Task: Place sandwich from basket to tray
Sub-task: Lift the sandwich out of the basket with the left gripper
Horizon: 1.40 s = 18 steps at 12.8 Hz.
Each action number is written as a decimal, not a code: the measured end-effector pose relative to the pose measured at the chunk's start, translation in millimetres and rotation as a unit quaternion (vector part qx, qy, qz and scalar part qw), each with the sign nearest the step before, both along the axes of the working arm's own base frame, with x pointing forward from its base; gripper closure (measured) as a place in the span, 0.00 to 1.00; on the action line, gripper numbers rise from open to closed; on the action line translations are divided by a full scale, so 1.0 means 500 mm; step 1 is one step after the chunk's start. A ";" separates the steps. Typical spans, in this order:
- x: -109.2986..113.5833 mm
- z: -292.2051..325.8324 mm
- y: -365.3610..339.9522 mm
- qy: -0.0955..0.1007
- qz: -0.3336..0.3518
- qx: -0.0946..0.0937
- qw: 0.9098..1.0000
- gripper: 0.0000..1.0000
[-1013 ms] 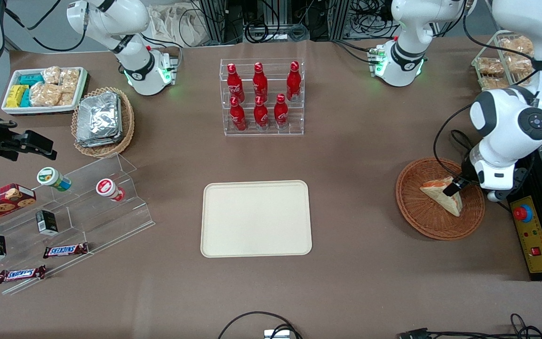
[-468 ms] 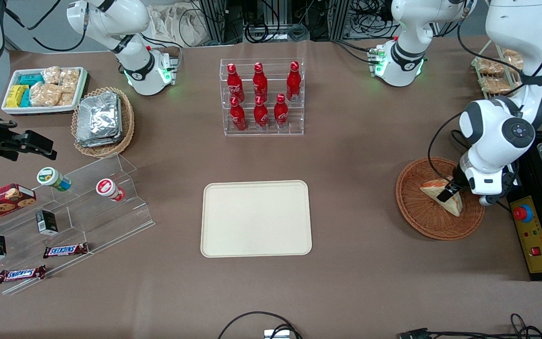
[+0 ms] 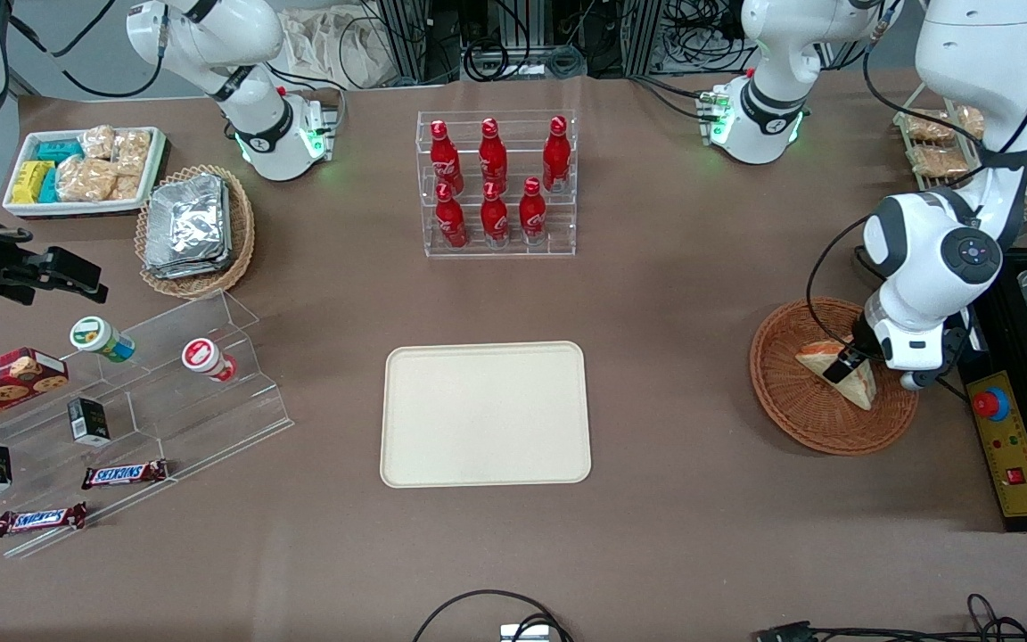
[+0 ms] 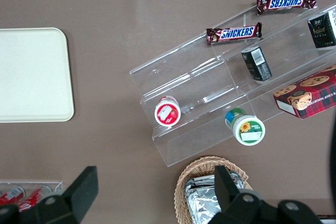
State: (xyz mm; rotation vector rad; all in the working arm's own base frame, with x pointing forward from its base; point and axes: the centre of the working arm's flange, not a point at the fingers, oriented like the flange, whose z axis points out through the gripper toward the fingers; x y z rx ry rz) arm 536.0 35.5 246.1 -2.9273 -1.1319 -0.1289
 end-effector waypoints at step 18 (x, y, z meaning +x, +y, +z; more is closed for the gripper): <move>-0.004 0.252 -0.126 0.032 -0.315 0.024 0.948 0.67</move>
